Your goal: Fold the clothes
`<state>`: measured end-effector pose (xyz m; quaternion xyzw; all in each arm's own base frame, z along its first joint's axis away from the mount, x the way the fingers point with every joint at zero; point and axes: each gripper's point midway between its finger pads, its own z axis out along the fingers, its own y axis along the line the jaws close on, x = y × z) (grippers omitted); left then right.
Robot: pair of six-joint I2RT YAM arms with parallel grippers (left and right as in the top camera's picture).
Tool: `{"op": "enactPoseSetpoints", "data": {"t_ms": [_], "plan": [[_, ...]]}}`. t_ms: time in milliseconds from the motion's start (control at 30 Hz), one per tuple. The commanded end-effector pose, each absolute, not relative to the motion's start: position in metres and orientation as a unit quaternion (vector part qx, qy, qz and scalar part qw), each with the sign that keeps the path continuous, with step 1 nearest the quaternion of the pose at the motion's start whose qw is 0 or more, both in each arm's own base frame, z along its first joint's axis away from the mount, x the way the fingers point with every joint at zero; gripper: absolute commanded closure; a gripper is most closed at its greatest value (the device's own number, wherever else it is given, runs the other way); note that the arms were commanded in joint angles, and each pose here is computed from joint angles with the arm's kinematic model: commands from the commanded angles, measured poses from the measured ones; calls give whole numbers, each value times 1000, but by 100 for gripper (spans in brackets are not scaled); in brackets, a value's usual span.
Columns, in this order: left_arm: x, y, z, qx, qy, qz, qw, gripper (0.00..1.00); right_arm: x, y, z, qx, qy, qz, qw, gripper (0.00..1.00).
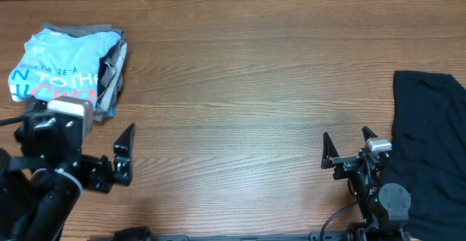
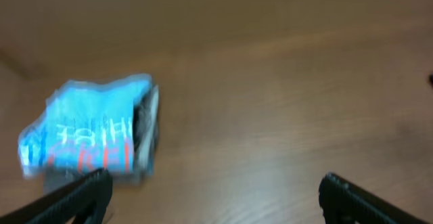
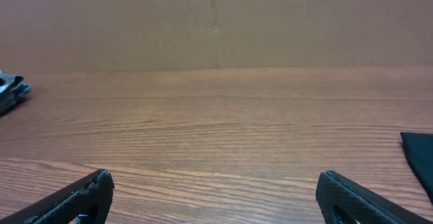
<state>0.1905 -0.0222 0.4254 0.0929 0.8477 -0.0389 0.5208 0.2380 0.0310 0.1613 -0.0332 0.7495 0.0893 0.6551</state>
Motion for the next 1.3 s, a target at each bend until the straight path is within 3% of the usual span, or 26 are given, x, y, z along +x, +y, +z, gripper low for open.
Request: {"op": "enactPoseSetpoints", "data": {"t_ms": [0,233,800,1267], "plan": [[197,-40,408,138,814,-59,561,0,238,30,165,-33,744,88,662,0],[198,-52,354,164,766,-68,618,0,238,30,165,-33,744,88,662,0],[203,-59,223,167,736,-86,651,0,238,30,165,-33,744,88,662,0],[221,-62,142,168,765,-98,614,0,238,30,165,-33,744,88,662,0]]}}
